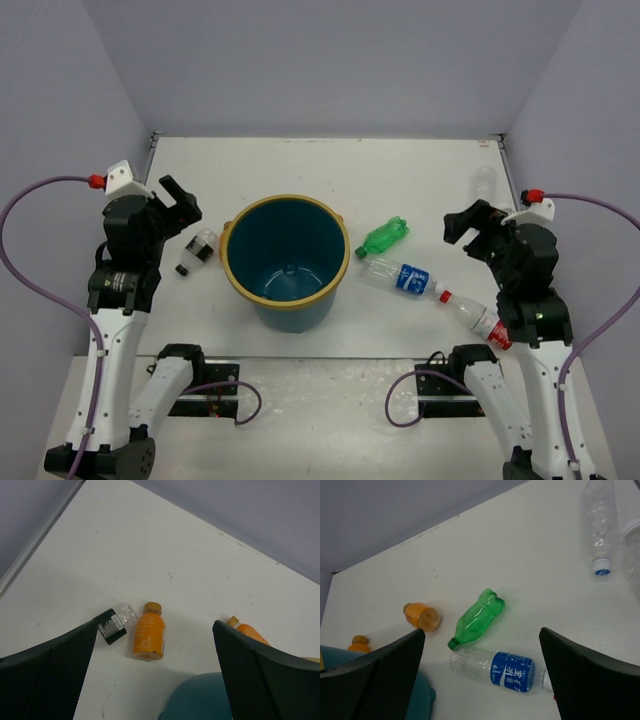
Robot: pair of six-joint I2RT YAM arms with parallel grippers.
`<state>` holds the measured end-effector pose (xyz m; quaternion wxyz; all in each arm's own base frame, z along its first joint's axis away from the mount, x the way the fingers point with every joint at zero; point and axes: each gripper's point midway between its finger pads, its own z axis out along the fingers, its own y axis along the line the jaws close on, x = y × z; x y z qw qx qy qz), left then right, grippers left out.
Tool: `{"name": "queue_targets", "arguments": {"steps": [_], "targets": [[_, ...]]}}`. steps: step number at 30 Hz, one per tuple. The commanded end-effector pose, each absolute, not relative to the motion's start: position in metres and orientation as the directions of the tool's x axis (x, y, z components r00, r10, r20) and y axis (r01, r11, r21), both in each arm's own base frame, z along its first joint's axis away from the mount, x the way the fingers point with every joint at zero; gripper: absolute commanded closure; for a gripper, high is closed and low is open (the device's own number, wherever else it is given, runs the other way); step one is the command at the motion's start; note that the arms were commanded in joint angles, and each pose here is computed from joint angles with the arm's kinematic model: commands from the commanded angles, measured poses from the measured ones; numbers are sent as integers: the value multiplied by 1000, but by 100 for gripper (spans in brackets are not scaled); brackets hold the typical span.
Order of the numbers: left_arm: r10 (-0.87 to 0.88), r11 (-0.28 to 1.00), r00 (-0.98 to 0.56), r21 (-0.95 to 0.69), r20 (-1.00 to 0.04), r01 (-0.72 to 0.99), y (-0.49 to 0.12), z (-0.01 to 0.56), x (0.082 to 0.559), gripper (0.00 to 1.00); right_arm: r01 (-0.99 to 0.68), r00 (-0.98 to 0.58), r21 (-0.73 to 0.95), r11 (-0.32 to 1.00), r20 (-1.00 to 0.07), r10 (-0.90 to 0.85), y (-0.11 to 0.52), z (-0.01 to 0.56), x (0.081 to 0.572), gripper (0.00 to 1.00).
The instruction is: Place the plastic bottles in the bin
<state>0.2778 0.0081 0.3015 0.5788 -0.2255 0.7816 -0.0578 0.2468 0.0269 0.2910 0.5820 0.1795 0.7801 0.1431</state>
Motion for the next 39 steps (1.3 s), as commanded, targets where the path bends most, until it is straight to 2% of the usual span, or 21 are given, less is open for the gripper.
{"name": "queue_targets", "arguments": {"steps": [1, 4, 6, 8, 12, 23, 25, 29, 31, 35, 39], "targets": [[-423, 888, -224, -353, -878, -296, 9, 298, 278, 0, 45, -377, 419, 907, -834, 404, 44, 287, 252, 1], [-425, 888, -235, -352, -874, -297, 8, 294, 278, 0, -15, -399, 430, 903, -831, 389, 55, 281, 252, 1], [-429, 888, -242, -357, -870, -290, 6, 290, 279, 0, 9, -420, 454, 891, -807, 415, 56, 267, 251, 1], [-439, 885, -246, -367, -864, -287, 4, 284, 281, 0, 74, -485, 499, 864, -738, 468, 59, 237, 250, 1], [-450, 879, -254, -375, -856, -294, 4, 280, 283, 0, 185, -656, 573, 798, -533, 535, 81, 183, 245, 1], [-447, 880, -298, -355, -844, -316, 4, 265, 287, 0, 325, -746, 335, 884, -484, 458, 82, 132, 247, 1], [-443, 878, -303, -341, -844, -335, 7, 262, 286, 0, 254, -745, 309, 916, -541, 390, 93, 136, 250, 1], [-445, 878, -293, -346, -847, -331, 7, 263, 288, 0, -62, -780, 248, 967, -617, 108, 113, 144, 253, 1], [-442, 878, -292, -343, -848, -333, 8, 262, 290, 0, -174, -787, 248, 953, -616, 16, 126, 142, 254, 1], [-437, 873, -294, -322, -850, -365, 14, 261, 290, 0, -372, -745, 37, 927, -608, -275, 123, 126, 263, 1], [-436, 872, -294, -318, -850, -373, 15, 263, 291, 0, -450, -713, -50, 891, -581, -393, 118, 117, 270, 1]]}}
